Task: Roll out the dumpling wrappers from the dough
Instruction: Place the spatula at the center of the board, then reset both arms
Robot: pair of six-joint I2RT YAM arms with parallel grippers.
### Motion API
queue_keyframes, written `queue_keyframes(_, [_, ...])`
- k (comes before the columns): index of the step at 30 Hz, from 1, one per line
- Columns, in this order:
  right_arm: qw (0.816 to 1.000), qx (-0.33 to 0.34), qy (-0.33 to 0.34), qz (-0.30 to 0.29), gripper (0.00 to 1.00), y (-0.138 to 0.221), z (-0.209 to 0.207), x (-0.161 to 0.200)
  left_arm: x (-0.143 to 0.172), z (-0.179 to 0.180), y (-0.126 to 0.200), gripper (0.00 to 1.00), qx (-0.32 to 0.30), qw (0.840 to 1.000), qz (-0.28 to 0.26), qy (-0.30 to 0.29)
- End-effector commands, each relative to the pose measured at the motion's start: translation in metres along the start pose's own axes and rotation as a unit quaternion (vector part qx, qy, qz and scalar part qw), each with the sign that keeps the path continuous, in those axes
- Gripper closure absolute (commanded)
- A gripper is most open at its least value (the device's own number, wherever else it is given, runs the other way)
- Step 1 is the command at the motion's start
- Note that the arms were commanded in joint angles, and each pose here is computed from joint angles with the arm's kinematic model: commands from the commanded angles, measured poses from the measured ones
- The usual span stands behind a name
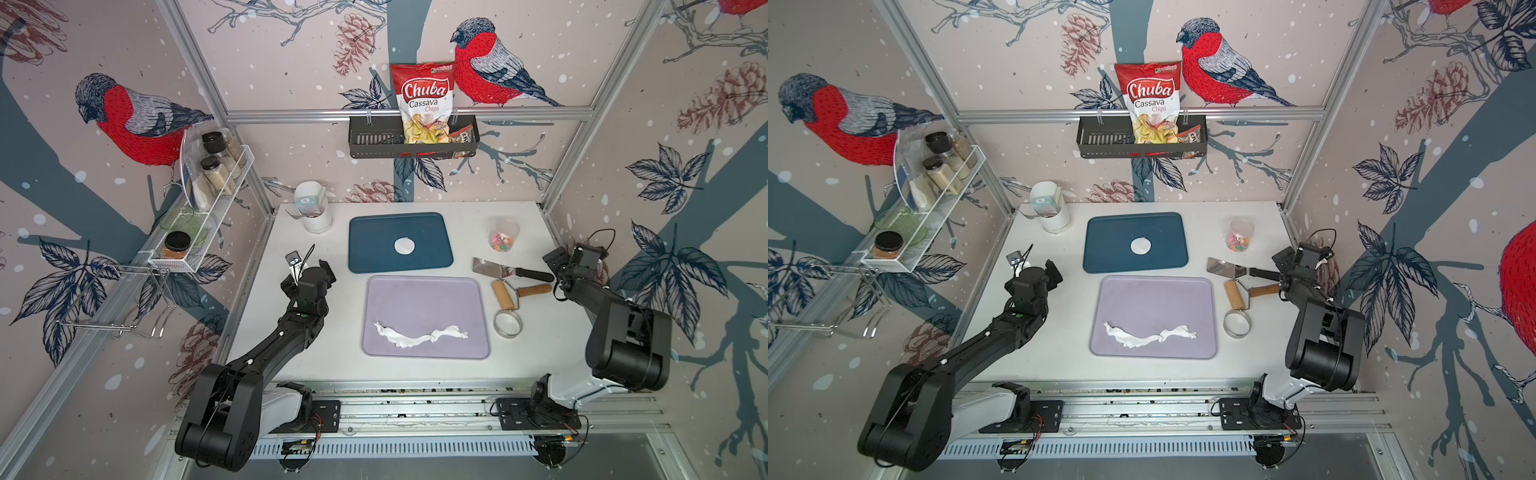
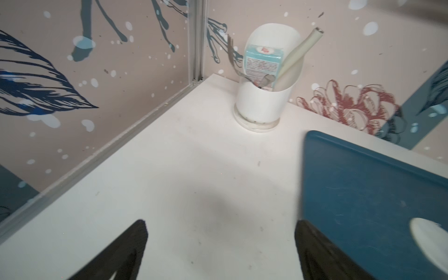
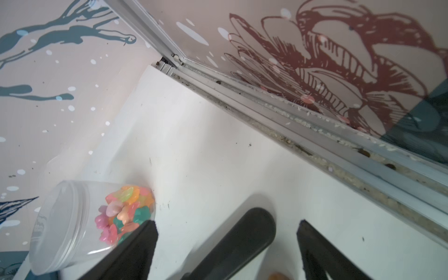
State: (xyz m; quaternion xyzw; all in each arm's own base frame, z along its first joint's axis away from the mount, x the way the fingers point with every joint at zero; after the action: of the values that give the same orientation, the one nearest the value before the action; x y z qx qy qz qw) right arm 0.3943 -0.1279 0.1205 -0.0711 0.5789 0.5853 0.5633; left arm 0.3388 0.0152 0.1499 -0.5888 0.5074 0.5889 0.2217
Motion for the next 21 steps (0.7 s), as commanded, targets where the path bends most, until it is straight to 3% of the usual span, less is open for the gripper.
queue_keyframes(1, [0.992,0.083,0.085,-0.033,0.01,0.015,-0.006,0.004,-0.018,0.004,-0.008,0.04,-0.001,0.996,-0.074,-0.045])
queue_keyframes(6, [0.977,0.105,0.165,-0.079,0.00,0.017,0.002,0.032,-0.002,-0.005,-0.014,0.04,0.045,0.989,-0.104,-0.098])
queue_keyframes(9, [0.970,0.086,0.205,-0.099,0.00,0.012,0.016,0.043,-0.006,-0.008,-0.012,0.04,0.082,0.985,-0.121,-0.087])
queue_keyframes(13, [0.965,0.011,0.218,-0.148,0.01,0.019,0.046,0.040,0.016,-0.007,-0.008,0.02,0.151,0.977,-0.119,-0.096])
queue_keyframes(14, [0.959,-0.014,0.233,-0.158,0.01,0.025,0.054,0.044,0.020,-0.010,-0.008,0.02,0.161,0.976,-0.100,-0.104])
queue_keyframes(16, [0.940,-0.052,0.275,-0.193,0.00,0.044,0.071,0.055,0.013,-0.016,-0.003,0.02,0.180,0.971,-0.122,-0.104])
queue_keyframes(17, [0.931,-0.067,0.292,-0.209,0.00,0.054,0.076,0.062,0.014,-0.012,-0.004,0.02,0.169,0.972,-0.128,-0.102])
queue_keyframes(19, [0.930,-0.067,0.290,-0.217,0.00,0.060,0.073,0.064,0.017,-0.004,-0.016,0.02,0.129,0.983,-0.098,-0.091])
queue_keyframes(21, [0.927,-0.080,0.293,-0.219,0.00,0.062,0.074,0.064,0.009,0.000,-0.020,0.02,0.121,0.984,-0.108,-0.071])
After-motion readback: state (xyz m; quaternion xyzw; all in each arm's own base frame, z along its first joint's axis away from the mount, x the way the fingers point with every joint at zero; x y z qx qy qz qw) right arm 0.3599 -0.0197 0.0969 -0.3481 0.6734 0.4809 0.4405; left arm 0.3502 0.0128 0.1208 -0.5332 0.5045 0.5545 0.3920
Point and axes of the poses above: each gripper's point midway between its finger pads, its own y axis back along the fingers, its own z axis along the line the jaws close on, x = y × z, the point moved 2 cm from there along y, back along the fingers, and after that the axes turned 7 degrees about y, right-handed, at the moved point
